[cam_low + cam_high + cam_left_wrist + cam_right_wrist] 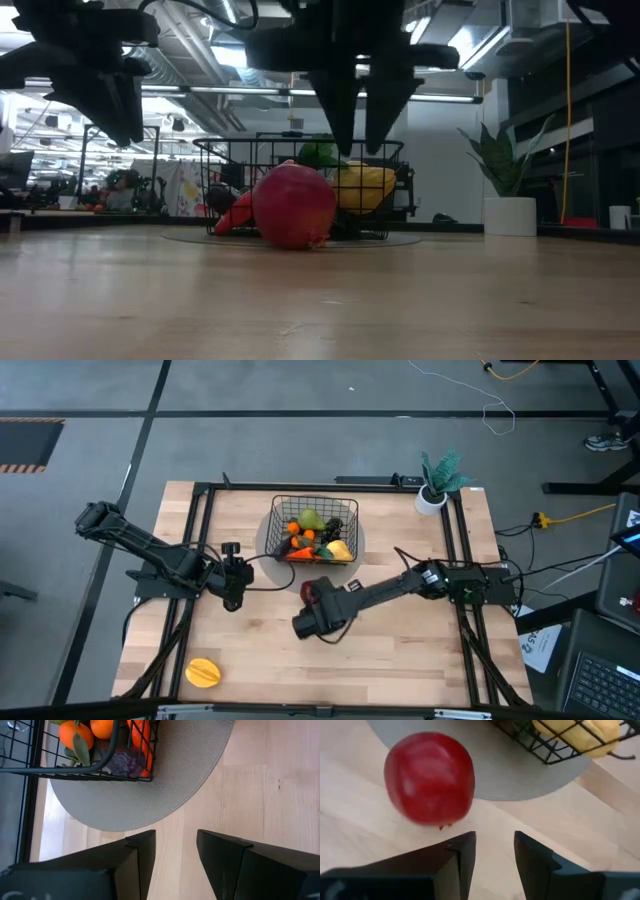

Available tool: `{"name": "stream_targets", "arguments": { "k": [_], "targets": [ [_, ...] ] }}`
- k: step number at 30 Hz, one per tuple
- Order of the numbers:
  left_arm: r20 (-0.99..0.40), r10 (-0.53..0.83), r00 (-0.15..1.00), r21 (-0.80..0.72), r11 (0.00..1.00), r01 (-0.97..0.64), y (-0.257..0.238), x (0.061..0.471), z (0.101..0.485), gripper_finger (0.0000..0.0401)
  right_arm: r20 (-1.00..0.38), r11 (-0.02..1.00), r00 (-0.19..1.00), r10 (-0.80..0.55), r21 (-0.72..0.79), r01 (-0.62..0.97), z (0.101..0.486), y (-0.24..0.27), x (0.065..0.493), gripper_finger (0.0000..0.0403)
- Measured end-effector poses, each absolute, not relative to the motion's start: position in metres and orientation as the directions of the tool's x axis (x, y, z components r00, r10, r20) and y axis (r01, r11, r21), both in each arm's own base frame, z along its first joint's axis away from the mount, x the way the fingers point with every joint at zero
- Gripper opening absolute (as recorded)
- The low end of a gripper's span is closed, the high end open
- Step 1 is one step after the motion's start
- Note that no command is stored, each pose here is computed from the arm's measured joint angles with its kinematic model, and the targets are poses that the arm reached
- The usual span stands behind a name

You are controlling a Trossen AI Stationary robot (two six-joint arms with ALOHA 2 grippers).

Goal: Build produce basket
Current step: Put the red pomegranate into the black wire basket

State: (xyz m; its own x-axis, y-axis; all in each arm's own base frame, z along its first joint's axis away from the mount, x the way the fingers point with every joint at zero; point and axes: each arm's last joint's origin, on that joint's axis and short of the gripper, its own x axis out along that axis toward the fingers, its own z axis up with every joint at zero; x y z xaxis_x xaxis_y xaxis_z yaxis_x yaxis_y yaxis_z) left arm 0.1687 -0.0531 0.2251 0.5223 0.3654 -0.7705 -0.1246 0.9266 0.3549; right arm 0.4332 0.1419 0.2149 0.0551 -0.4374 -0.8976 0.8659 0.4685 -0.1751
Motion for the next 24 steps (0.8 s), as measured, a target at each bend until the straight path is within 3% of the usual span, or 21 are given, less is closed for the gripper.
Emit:
{"name": "stream_targets", "arguments": {
  "k": [10,24],
  "targets": [
    [-0.77,0.365,0.522,0.356,0.926,-0.124,-0.053,0.169,0.225,0.0133,-0.91,0.591,0.181,-0.373,-0.083,0.802,0.214,0.138,0.451,0.0124],
    [-0.77,0.365,0.523,0.356,0.926,-0.123,-0.053,0.169,0.225,0.0133,-0.921,0.574,0.165,-0.352,-0.073,0.815,0.208,0.157,0.444,0.0124]
  ]
}}
